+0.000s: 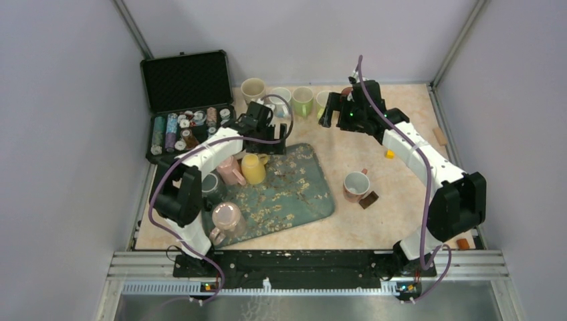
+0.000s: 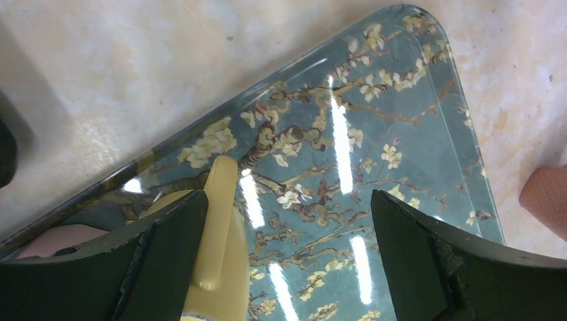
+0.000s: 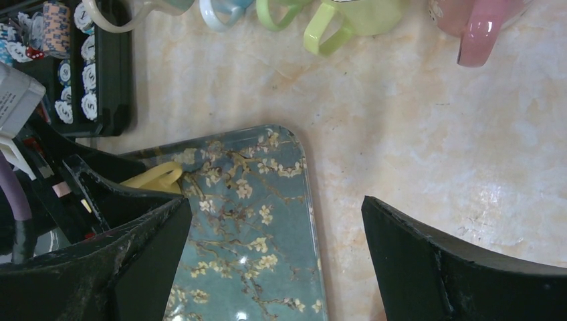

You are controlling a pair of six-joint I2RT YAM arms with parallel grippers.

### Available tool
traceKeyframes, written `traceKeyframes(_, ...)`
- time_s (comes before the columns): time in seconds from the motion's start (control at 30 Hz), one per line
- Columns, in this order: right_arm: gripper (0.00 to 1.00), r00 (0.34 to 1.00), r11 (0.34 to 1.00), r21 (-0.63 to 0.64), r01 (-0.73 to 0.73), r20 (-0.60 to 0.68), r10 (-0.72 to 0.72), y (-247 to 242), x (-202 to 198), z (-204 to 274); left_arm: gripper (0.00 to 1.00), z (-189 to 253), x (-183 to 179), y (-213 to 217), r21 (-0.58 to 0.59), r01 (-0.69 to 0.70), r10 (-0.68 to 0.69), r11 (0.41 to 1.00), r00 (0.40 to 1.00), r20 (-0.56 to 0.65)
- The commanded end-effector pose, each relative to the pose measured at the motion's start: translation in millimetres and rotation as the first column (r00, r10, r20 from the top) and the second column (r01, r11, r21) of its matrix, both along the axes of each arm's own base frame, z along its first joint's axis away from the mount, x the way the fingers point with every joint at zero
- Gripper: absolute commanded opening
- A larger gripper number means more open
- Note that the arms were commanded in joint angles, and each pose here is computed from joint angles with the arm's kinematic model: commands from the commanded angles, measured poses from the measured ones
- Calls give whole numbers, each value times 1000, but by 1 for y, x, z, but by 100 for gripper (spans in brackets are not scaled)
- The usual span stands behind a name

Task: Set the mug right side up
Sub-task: Move the cup to the tray.

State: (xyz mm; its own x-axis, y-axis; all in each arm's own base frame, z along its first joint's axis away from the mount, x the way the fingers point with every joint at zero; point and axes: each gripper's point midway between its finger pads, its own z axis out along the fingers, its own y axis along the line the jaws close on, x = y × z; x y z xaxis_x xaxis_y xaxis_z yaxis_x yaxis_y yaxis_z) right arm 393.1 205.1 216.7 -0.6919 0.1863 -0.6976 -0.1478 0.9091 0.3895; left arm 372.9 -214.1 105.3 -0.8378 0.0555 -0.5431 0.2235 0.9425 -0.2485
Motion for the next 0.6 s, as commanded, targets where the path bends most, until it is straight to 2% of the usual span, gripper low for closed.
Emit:
traceKeyframes(0.0,99,998,1000,24,-5,56,4,3,-2,19,98,9,-9,-15,-33,51,-51,998,999,-9)
traceKeyframes(0.43,99,998,1000,8,17,65,-17,-5,-7,16,99,-5,-68,-33,-66,67,-72,996,994,-80)
traceKeyframes(0.57,99,998,1000,10,15,65,-16,-4,-8,15,98,6,-78,-36,-83,82,-86,993,995,-55)
